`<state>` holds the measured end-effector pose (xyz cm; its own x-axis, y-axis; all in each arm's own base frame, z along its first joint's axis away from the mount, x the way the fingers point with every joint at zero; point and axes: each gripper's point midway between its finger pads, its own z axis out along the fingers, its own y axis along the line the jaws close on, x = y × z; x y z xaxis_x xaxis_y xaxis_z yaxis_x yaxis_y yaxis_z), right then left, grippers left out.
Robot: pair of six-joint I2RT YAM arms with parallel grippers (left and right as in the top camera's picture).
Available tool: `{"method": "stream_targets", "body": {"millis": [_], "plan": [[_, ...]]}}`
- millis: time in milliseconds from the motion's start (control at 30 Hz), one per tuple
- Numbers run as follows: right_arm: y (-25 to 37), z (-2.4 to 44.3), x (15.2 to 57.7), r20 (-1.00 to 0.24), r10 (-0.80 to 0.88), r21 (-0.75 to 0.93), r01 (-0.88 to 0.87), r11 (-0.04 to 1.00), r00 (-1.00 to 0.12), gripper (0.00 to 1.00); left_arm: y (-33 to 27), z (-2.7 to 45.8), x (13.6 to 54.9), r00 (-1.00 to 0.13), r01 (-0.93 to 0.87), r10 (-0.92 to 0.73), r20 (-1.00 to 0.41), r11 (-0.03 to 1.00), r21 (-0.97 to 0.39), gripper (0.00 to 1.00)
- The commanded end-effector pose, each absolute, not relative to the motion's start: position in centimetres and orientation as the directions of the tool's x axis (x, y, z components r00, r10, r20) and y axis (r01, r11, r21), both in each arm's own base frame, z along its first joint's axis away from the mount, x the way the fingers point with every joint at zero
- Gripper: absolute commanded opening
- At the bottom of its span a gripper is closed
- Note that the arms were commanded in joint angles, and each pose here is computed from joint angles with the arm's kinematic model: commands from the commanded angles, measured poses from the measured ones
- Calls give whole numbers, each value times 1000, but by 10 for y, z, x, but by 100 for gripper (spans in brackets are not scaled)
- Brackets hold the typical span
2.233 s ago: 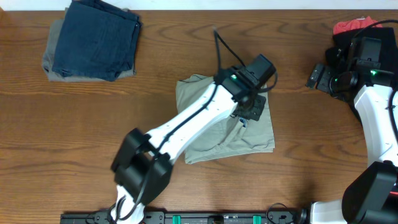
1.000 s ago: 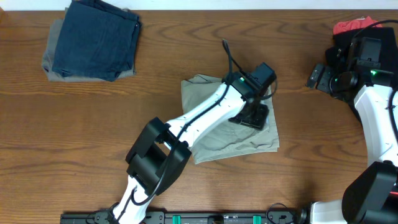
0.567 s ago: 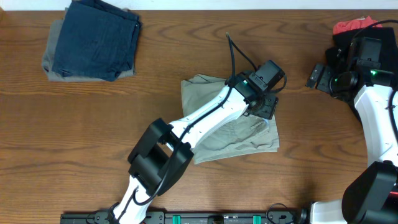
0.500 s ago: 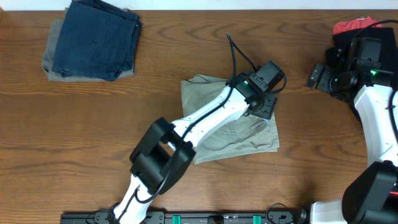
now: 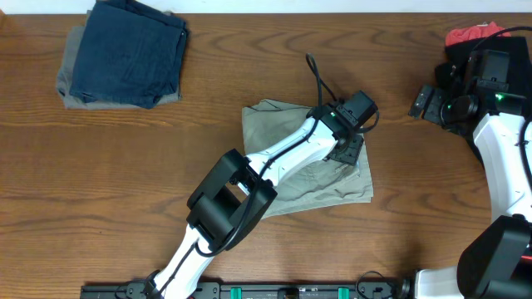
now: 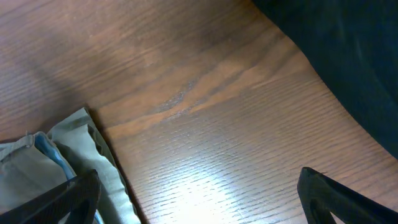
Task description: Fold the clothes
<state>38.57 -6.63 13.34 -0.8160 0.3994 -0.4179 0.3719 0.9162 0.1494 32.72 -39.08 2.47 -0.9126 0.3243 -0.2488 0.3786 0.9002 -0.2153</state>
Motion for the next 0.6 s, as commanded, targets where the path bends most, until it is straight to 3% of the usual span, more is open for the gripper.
{"method": "stream_targets", "body": {"millis": [0, 367, 567], "plan": [[-69, 138, 389, -429, 411, 154, 383, 911, -804, 99, -398, 24, 312, -917, 383, 336, -214, 892, -239, 55], [-69, 138, 389, -429, 411, 154, 383, 911, -804, 99, -409, 15, 263, -896, 444, 421, -142, 870, -215, 10], [-69, 138, 389, -429, 411, 154, 383, 911, -804, 99, -410, 5, 238, -881, 473, 462, -103, 858, -201, 6]]}}
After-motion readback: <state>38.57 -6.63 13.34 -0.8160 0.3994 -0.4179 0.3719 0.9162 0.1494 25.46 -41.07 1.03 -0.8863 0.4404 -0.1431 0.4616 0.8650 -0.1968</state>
